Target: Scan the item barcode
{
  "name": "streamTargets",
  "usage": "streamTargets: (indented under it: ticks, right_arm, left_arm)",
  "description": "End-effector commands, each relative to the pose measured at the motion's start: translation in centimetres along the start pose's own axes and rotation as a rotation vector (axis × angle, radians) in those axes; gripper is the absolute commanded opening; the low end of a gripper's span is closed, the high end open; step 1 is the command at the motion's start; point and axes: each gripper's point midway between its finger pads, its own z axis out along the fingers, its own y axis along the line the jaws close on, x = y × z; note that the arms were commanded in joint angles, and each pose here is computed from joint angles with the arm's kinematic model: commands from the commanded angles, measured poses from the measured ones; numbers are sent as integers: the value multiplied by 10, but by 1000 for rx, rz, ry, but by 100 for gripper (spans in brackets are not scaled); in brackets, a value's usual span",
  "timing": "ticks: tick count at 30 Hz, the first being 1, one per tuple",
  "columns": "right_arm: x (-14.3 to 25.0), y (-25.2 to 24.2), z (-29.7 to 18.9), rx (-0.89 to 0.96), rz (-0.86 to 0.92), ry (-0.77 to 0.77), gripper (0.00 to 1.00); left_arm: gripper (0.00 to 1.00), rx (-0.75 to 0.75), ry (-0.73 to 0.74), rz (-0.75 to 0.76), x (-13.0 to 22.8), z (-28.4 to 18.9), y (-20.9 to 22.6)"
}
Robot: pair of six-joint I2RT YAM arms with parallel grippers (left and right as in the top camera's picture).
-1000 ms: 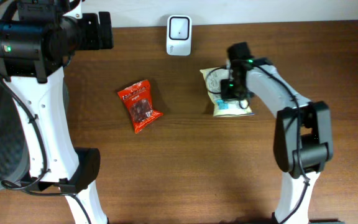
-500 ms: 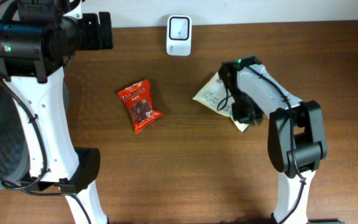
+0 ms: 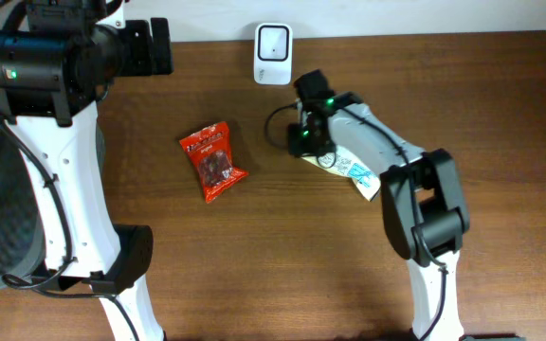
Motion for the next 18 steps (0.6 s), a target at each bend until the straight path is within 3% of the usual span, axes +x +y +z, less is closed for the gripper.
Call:
streamTargets:
  ticks: [1, 3, 5, 7, 11, 13, 16, 18]
  right_arm:
    - [37, 60, 3, -139, -156, 99, 18]
    - [27, 68, -30, -121, -167, 45, 11]
    - [-21, 6, -89, 110, 88, -149, 8]
    - [-34, -38, -103, 195, 228, -204, 8]
    - [-16, -88, -69, 177, 399, -61, 9]
    - [6, -81, -36, 157, 381, 53, 9]
    - [47, -117, -16, 356, 370, 147, 9]
    - [52, -134, -23, 400, 179, 199, 9]
  left_arm:
    - [99, -4, -16, -4, -2, -6, 2]
    - [99, -4, -16, -4, -2, -6, 2]
    - [99, -4, -16, -4, -2, -6, 2]
    - [99, -4, -16, -4, -2, -6, 2]
    - [99, -4, -16, -4, -2, -6, 2]
    - [99, -4, -16, -4, -2, -6, 2]
    - [99, -4, -16, -4, -2, -6, 2]
    - [99, -4, -16, -4, -2, -6, 2]
